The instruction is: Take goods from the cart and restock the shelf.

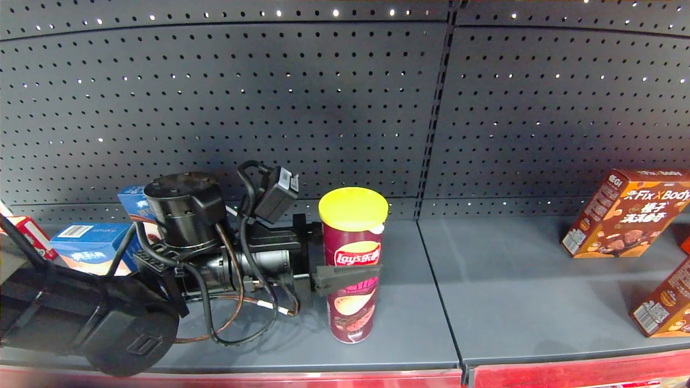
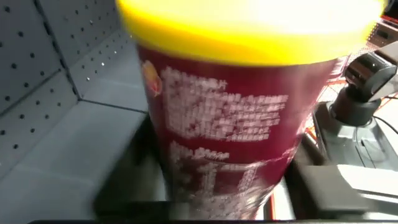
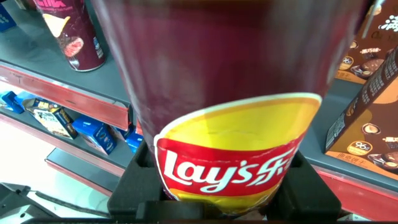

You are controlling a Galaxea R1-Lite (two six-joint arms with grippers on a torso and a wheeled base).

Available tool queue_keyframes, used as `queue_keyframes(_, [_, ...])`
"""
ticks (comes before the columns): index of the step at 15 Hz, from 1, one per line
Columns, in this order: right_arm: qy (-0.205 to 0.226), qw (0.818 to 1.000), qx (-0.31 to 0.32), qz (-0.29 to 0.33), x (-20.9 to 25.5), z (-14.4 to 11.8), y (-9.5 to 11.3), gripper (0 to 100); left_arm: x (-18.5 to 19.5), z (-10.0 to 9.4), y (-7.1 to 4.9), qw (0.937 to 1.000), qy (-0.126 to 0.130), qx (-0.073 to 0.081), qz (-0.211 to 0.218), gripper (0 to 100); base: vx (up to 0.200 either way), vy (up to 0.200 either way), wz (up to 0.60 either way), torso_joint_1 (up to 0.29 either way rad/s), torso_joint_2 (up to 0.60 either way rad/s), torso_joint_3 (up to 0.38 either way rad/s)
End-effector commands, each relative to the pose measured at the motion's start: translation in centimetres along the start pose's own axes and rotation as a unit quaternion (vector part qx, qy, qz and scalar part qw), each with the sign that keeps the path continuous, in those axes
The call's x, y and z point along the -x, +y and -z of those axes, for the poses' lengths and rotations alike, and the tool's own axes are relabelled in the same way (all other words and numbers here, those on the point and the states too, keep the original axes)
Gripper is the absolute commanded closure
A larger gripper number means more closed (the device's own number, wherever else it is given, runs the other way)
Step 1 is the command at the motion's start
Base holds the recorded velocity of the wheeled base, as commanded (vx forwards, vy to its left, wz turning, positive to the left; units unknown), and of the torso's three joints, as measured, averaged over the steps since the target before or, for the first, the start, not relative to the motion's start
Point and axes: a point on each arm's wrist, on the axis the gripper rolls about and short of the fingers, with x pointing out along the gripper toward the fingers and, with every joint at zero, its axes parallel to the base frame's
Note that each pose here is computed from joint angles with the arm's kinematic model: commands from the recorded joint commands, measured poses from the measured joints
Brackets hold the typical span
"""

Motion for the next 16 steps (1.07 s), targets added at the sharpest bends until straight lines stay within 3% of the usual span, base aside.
queue_keyframes(1, [-0.001,1.000,0.000,-0.001,0.0,0.0,0.0,100,-0.1,0.1,0.1,1.0000,0.002,0.002,-0.002,0,0.000,0.000,0.00,0.000,0.00,0.000])
queue_keyframes(8, [0.001,1.000,0.000,-0.003,0.0,0.0,0.0,100,0.8,0.5,0.0,0.9998,0.007,0.003,-0.019,0,0.000,0.000,0.00,0.000,0.00,0.000])
queue_keyframes(11, [0.002,1.000,-0.001,-0.004,0.0,0.1,0.0,100,2.5,1.0,-0.9,0.9993,0.014,0.007,-0.033,0,0.000,0.000,0.00,0.000,0.00,0.000])
queue_keyframes(14, [0.002,1.000,-0.001,-0.004,0.0,0.1,0.0,100,4.5,0.9,-0.8,0.9980,0.002,-0.006,-0.062,0,0.000,0.000,0.00,0.000,0.00,0.000])
queue_keyframes(16, [0.003,1.000,-0.001,-0.004,0.0,0.2,0.0,100,5.6,0.8,-1.6,0.9974,-0.002,-0.012,-0.071,0,0.000,0.000,0.00,0.000,0.00,0.000])
